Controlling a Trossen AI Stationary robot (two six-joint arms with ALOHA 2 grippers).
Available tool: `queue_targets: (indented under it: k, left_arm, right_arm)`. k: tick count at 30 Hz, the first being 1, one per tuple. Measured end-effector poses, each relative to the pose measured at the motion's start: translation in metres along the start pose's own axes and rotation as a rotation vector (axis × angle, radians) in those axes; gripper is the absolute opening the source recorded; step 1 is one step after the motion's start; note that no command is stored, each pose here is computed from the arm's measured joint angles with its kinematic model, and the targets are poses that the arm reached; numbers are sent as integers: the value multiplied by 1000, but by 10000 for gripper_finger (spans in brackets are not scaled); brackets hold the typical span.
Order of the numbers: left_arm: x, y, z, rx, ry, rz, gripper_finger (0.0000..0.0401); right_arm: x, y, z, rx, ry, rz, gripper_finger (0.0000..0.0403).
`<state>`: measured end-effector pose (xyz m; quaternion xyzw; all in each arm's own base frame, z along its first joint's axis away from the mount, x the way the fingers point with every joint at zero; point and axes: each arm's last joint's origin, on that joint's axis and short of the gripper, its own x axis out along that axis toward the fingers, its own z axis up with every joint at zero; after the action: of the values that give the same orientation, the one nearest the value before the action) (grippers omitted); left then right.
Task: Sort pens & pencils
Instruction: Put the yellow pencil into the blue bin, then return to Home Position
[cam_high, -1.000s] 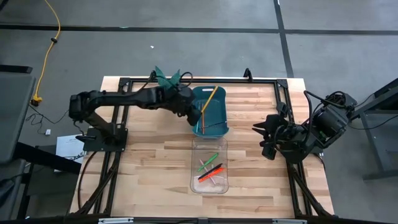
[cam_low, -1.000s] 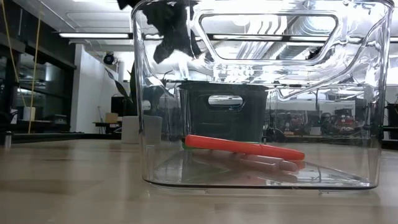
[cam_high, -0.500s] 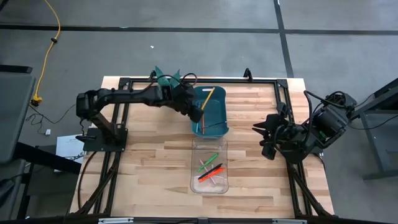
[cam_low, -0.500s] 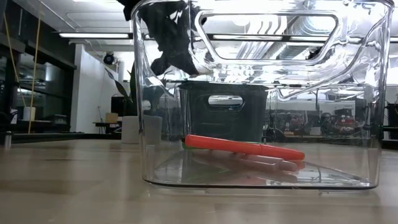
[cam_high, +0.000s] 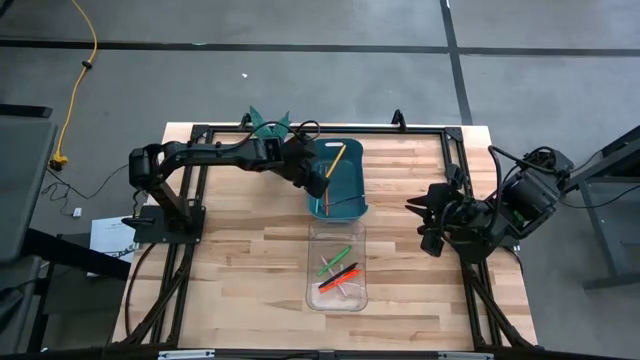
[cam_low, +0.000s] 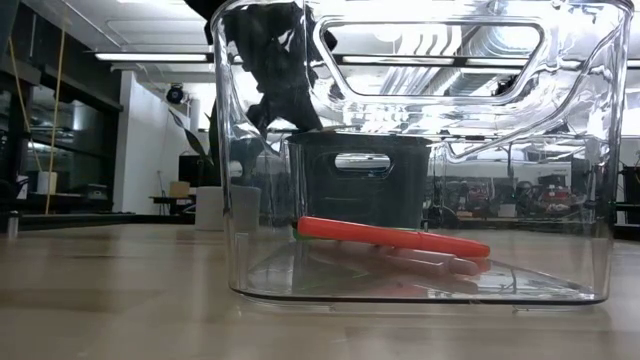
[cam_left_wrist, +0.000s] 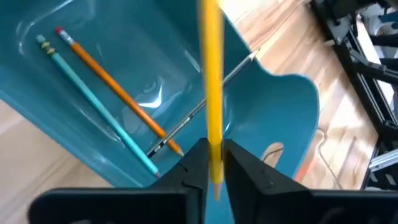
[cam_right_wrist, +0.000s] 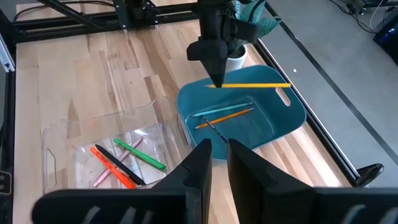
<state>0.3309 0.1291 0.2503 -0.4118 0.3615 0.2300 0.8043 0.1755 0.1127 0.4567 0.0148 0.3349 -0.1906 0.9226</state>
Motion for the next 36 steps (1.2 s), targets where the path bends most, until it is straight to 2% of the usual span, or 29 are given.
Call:
queue_targets:
  k: [9,12,14,18,21,24,27,31,36]
  left_arm:
    - [0,-2,2,17,-17,-32,130]
    - [0,-4,2,82,-16,-47,145]
    - [-4,-10,1,165,-16,-98,150]
    - [-31,-35,-4,326,-93,-197,151]
    - [-63,-57,-7,427,-201,-275,152]
    - [-110,-77,-12,525,-353,-339,152]
    - [-158,-87,-23,596,-484,-375,152]
    - [-219,-86,-46,666,-633,-434,152]
    - [-280,-69,-79,745,-763,-447,152]
  right_arm:
    - [0,0,0,1,0,0,41]
    - [0,0,0,1,0,0,41]
    - [0,0,0,0,0,0,41]
    - [0,0,0,-6,0,1,41]
    - [0,0,0,-2,-3,2,41]
    - [-1,0,1,6,-6,13,41]
    - [-9,-6,2,54,-32,48,41]
    - [-28,-18,6,163,-150,123,41]
    - [-63,-41,16,298,-387,201,41]
